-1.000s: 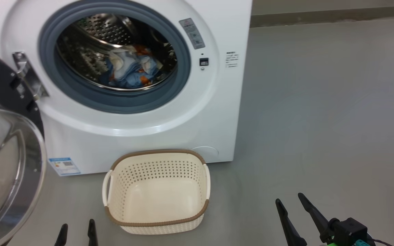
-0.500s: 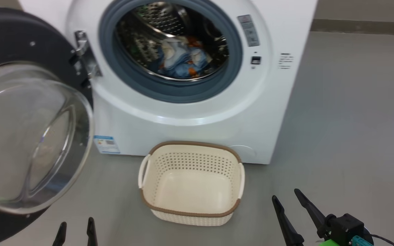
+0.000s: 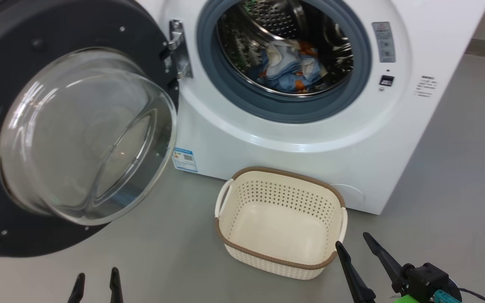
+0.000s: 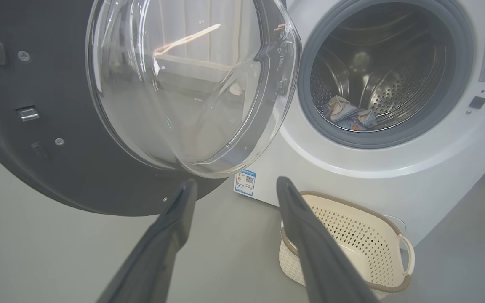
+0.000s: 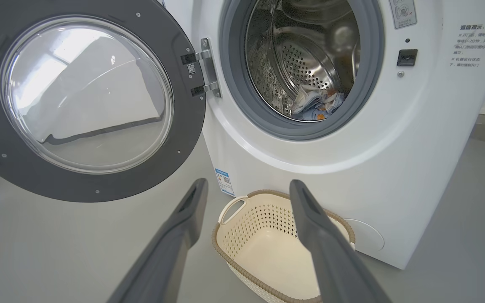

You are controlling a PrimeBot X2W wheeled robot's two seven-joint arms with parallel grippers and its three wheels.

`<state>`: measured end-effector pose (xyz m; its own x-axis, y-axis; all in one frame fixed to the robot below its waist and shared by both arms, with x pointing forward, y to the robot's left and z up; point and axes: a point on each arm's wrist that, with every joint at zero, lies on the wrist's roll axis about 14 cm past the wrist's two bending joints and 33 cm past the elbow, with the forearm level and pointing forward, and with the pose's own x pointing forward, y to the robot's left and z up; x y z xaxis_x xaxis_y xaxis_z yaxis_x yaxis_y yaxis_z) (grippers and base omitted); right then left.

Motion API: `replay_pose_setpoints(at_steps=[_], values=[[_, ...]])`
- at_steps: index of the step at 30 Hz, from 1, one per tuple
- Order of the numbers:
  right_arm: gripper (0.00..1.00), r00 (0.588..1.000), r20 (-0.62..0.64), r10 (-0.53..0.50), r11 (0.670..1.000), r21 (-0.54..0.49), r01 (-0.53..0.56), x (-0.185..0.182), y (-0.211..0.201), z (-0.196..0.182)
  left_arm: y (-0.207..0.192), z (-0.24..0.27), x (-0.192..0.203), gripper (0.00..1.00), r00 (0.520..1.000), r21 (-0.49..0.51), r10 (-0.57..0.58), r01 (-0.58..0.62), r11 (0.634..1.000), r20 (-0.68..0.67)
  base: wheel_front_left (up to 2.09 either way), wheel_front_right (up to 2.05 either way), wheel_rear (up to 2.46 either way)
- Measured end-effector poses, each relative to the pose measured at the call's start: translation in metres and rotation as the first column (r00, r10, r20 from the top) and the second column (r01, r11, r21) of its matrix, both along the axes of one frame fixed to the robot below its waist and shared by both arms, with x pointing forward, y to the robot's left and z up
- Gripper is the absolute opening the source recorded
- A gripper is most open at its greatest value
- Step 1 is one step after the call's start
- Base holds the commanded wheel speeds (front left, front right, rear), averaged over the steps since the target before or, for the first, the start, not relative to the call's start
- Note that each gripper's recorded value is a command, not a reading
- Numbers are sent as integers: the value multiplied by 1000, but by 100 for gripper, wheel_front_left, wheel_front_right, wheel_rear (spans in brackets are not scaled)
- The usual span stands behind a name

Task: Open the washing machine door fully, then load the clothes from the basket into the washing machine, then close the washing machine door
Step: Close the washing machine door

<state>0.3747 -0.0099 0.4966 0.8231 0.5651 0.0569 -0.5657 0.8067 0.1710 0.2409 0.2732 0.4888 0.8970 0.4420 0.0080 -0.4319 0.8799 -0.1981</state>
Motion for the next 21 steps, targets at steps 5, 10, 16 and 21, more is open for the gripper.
replay_pose_setpoints(at_steps=[5,10,16,21], values=[[100,999,-2,45,999,-1,-45,1,15,-1,8,-1,-11,100,999,-1,41,-41,999,-4,0,0,0],[100,997,-4,76,997,-1,-76,0,25,-2,13,-1,-19,100,998,-8,70,-70,997,-4,0,0,0],[100,995,-4,95,995,-2,-95,-1,31,-2,17,-2,-24,100,996,-7,93,-93,996,-6,0,0,0],[100,994,-5,106,994,-2,-107,-2,35,-2,18,-1,-26,100,995,-7,100,-100,995,-6,0,0,0]])
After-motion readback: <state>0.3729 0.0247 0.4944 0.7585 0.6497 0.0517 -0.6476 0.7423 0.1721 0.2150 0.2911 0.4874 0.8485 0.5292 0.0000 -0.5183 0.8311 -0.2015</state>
